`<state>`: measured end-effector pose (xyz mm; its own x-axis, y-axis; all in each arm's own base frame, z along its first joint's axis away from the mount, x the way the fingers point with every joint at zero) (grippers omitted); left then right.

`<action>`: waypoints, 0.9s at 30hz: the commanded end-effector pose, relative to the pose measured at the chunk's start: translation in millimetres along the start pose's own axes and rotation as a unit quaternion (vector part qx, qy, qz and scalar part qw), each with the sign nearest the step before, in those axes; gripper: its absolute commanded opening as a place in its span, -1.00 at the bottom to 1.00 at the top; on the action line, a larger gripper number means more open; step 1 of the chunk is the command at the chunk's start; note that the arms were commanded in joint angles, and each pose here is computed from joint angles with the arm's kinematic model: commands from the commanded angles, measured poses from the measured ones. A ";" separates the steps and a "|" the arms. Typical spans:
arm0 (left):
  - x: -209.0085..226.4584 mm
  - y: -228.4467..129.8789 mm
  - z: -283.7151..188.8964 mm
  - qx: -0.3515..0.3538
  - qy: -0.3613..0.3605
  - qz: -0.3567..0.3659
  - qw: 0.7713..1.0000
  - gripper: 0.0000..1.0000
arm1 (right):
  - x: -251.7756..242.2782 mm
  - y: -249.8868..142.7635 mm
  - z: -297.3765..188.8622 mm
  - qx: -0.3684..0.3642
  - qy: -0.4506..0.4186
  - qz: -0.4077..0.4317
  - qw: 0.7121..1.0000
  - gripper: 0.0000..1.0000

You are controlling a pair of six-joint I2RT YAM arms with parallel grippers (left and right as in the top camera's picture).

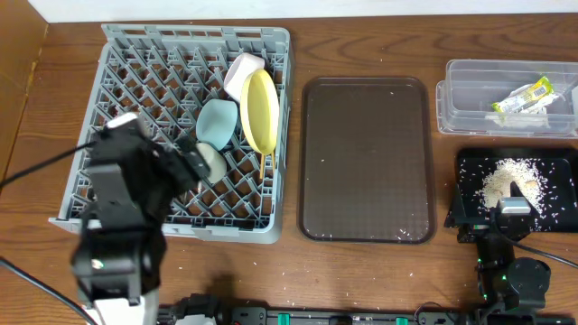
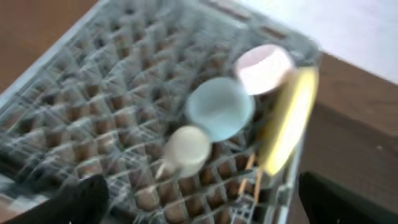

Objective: Sort waste into correct bins and load items into the dishwasher

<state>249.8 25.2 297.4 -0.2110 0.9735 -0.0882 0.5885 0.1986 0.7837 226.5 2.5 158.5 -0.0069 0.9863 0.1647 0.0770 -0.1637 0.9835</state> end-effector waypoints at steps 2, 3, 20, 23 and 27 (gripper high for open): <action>-24.9 -18.1 3.8 -0.054 -0.073 0.065 0.994 0.97 | -3.5 0.0 -0.3 -0.002 -0.009 0.007 1.000 0.99; -27.0 -21.8 6.2 -0.068 -0.080 0.069 0.992 0.97 | -3.5 0.1 -0.3 -0.002 -0.009 0.007 1.000 0.99; -12.4 -123.8 34.2 -0.115 -0.092 0.073 0.986 0.97 | -3.5 0.1 -0.3 -0.002 -0.009 0.007 1.000 0.99; -11.1 -131.2 36.4 -0.140 -0.094 0.077 0.983 0.97 | -3.5 0.1 -0.3 -0.002 -0.009 0.007 1.000 0.98; -12.7 -131.5 38.1 -0.184 -0.103 0.074 0.975 0.97 | -3.5 0.0 -0.3 -0.002 -0.009 0.007 1.000 0.98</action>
<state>204.8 -6.0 171.0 0.0113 0.9976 -0.0689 0.3248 0.0615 0.9438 226.5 2.5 158.5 -0.0068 0.9863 0.1651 0.0774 -0.1641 0.9834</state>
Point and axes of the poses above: each gripper's point midway between its finger pads, its own z axis out along the fingers, its own x axis along the line the jaws close on, y = z × x, the point moved 2 cm from there along -z, back along the fingers, and after that the axes turned 10 degrees about z, right-handed, at the moved point
